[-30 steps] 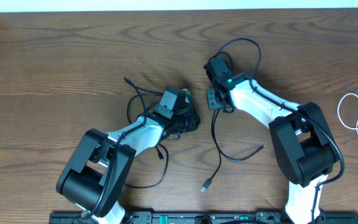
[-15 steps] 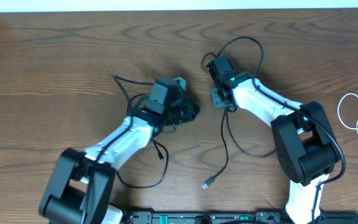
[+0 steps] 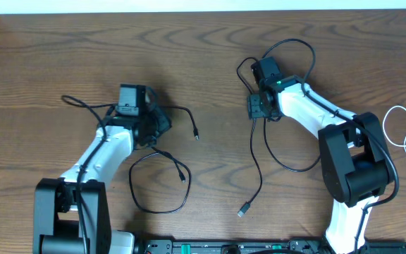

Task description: Untangle cables

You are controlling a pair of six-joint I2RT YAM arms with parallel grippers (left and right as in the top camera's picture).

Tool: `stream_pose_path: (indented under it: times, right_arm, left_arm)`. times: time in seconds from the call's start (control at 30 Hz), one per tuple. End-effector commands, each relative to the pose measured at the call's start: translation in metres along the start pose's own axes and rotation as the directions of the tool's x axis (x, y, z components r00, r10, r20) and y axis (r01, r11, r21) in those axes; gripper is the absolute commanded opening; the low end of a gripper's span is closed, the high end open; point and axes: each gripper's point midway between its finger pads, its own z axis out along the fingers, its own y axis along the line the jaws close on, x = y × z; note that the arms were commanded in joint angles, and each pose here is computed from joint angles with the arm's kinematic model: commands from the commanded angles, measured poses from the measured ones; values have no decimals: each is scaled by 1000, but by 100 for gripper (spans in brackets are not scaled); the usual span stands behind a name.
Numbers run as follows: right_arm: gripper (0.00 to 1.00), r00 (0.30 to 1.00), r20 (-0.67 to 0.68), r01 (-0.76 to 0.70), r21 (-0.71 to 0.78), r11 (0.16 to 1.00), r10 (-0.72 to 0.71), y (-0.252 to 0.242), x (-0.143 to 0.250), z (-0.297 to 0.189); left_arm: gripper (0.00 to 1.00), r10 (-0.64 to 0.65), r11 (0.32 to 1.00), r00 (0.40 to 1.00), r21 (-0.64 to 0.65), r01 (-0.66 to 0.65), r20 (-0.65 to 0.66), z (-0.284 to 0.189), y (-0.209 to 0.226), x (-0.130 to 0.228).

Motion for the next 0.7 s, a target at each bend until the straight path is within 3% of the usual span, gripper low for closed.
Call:
stream_pose_path:
  times: [0.0,0.13,0.2,0.3,0.33,0.67]
  right_arm:
    - [71,987,-161,-7,83,997,21,-22,53,44]
    - [70,988,-150,-27,46,999,34,-16,55,49]
    - [61,988,-152,-28,40,999,34,-15,56,49]
    - [59,988,-150,-29,40,999,34,-15,55,50]
    - [59,989,-145,-30,38,999,35,-15,55,51]
    - [40,996,-83,-36,18,999,37,-13,51,61]
  left_arm:
    - [49,52,998,999,-26,-52,14,-6,8,-7]
    - [53,75,995,997,-62,-73,24,-6,14,-8]
    - [58,75,995,997,-69,-73,30,-6,15,-9]
    - [95,75,995,997,-69,-73,30,-6,15,-9]
    - [100,75,995,997,-69,-73,30,-6,15,-9]
    - [100,75,995,997,-69,-73,30,-6,15,-9]
